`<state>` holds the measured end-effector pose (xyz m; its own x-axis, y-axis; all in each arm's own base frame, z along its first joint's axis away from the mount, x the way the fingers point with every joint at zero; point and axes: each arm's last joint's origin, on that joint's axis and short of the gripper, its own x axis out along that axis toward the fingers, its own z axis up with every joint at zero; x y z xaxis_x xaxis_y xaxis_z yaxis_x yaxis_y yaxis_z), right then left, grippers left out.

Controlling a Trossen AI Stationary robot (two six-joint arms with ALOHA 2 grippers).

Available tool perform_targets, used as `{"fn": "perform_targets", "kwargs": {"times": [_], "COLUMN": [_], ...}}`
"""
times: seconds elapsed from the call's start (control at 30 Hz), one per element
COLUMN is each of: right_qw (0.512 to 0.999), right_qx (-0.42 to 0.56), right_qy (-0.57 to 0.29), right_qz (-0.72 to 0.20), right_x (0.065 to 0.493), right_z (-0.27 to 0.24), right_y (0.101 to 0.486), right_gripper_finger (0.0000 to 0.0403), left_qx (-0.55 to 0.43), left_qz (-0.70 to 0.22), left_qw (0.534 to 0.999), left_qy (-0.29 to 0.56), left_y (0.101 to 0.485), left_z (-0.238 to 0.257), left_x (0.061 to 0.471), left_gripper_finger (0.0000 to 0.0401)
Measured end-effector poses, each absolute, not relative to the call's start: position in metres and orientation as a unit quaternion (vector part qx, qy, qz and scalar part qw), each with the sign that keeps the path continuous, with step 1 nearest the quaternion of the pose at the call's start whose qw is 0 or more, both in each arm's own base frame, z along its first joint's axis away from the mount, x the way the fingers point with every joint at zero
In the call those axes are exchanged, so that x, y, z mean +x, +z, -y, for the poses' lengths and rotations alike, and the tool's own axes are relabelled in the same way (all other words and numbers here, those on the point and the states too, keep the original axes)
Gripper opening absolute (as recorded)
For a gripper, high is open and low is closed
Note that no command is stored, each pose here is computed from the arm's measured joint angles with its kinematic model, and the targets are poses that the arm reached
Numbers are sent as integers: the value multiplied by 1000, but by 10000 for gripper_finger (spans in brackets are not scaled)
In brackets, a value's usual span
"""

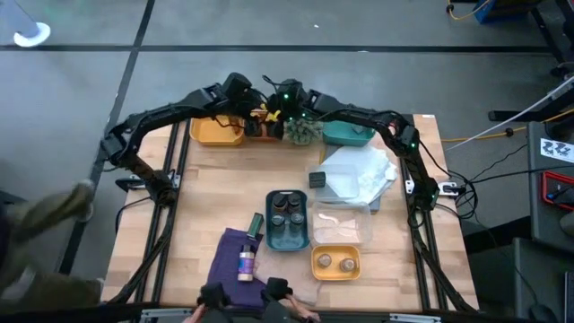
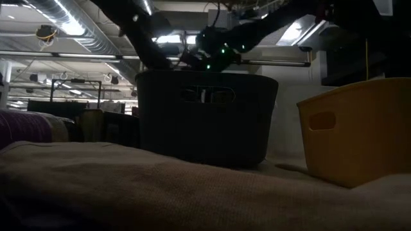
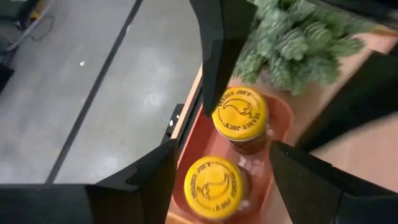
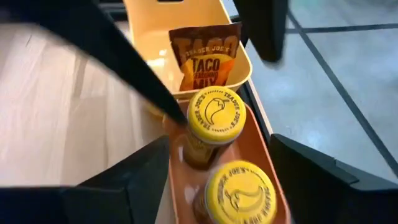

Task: Sort spices by type
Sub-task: Put the black seasoning can into the top transparent bin

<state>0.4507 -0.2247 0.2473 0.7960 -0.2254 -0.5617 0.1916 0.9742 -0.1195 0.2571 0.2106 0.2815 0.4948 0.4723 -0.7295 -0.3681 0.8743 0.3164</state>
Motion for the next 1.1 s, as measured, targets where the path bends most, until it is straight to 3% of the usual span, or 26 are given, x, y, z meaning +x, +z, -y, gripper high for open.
{"fn": "perform_targets", "kwargs": {"times": [0.27,0.5,0.87,1.1], "right_qw": [934,930,896,873], "right_qx": [-60,-59,-59,-37], "right_qy": [-92,-86,-19,-3], "right_qz": [-340,-352,-439,-486], "right_x": [434,408,369,343], "right_z": [216,199,144,126], "right_y": [306,348,380,392], "right_gripper_finger": [276,276,276,276], "left_qx": [-26,-154,-192,-224], "left_qz": [-439,-496,-524,-510], "left_qw": [860,828,818,811], "left_qy": [258,209,137,178], "left_y": [320,319,317,316], "left_z": [-166,-113,-27,14], "left_x": [222,215,237,238], "left_gripper_finger": [237,237,237,237]}}
